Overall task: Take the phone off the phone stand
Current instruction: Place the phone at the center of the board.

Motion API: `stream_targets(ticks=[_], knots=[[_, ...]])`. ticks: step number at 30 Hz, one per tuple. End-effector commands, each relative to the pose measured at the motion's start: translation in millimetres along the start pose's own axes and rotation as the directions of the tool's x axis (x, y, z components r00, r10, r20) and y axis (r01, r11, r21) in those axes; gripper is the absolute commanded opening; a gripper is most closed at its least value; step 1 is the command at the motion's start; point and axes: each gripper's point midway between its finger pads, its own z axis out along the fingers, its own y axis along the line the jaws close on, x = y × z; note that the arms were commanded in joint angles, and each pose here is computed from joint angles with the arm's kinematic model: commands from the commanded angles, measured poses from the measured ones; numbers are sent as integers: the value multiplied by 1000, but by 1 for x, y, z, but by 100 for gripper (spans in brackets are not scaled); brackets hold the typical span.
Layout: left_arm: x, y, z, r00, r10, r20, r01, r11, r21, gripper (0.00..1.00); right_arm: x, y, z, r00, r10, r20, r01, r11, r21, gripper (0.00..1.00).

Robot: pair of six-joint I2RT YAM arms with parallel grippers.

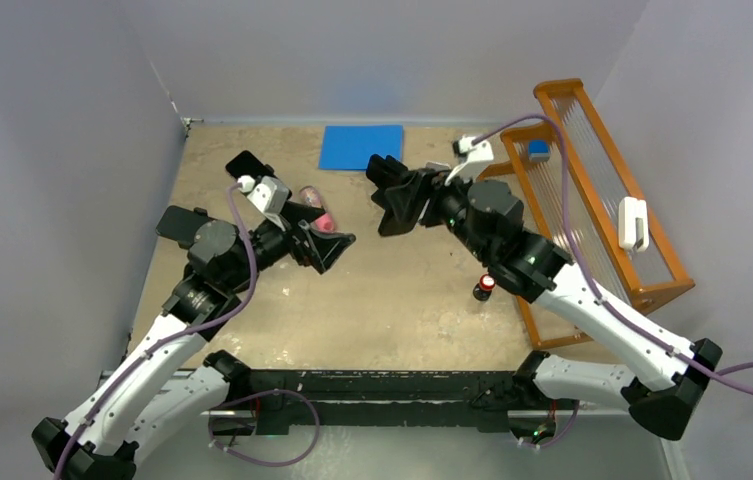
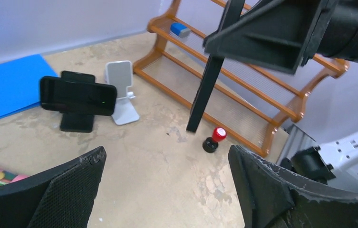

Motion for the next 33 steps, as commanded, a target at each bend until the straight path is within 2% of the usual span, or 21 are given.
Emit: stream_targets(ticks=[1,8,20,25,33], knots=[[-4,-32,-1,998,38,56,-48,979,198,100,-1,44,-16,998,60,28,-54,982,-180,51],[8,-56,-8,996,73,49,-86,932,352,100,25,57,-9,995,90,-37,-96,970,-223,52],[33,-35,18,993,24,-115,10,958,287,93,33,90,-6,986,138,-95,-162,932,-324,51],[35,-34,20,992,21,-123,15,959,283,84,35,94,-4,985,142,-102,-168,931,-325,51],[41,-29,28,985,4,-174,43,964,264,65,38,95,0,982,150,-111,-178,931,-318,51]])
